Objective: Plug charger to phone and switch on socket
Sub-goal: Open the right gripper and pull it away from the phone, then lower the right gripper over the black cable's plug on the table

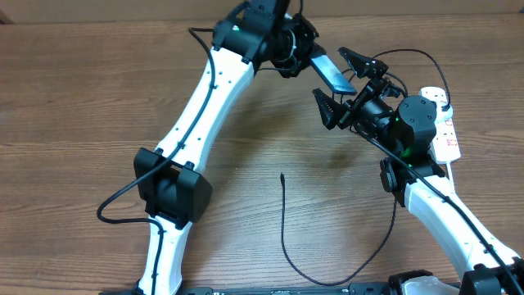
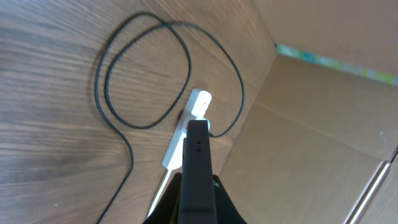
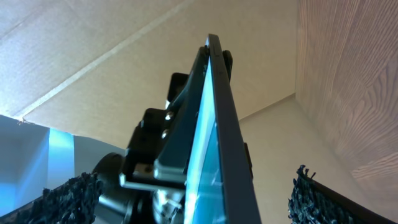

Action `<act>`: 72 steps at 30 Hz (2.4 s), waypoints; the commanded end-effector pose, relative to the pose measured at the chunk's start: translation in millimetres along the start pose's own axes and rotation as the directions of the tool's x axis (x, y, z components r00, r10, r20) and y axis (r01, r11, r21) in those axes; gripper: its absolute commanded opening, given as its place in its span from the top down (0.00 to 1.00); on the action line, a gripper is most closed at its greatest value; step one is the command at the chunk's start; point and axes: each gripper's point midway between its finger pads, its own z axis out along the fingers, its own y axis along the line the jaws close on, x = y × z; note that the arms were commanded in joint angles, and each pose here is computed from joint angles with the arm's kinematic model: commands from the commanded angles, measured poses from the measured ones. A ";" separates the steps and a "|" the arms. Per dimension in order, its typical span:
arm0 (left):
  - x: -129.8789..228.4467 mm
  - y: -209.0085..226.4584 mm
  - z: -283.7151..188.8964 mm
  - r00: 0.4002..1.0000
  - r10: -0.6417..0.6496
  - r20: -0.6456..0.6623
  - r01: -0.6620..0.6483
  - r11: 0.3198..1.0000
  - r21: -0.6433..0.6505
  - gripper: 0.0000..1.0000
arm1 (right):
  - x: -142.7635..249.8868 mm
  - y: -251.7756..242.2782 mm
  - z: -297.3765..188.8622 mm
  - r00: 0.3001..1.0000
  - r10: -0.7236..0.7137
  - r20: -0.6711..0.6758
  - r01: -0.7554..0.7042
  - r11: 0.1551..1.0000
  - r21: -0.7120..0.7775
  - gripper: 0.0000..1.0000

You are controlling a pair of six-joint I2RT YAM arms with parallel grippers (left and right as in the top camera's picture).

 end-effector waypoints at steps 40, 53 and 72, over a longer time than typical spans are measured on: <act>-89.0 44.2 -118.7 0.852 0.518 -0.074 -0.485 0.834 0.262 0.96 | 2.5 -38.9 -14.8 0.382 -0.849 -0.365 0.891 0.234 0.389 0.01; -88.7 44.9 -118.4 0.850 0.521 -0.075 -0.488 0.833 0.260 0.96 | 20.8 -117.1 -66.9 0.402 -0.650 -0.645 0.862 0.031 0.505 0.00; -88.1 44.7 -118.1 0.850 0.522 -0.076 -0.488 0.833 0.261 0.96 | 16.4 -247.2 -59.2 0.387 -0.416 -0.822 0.811 -0.271 0.519 0.01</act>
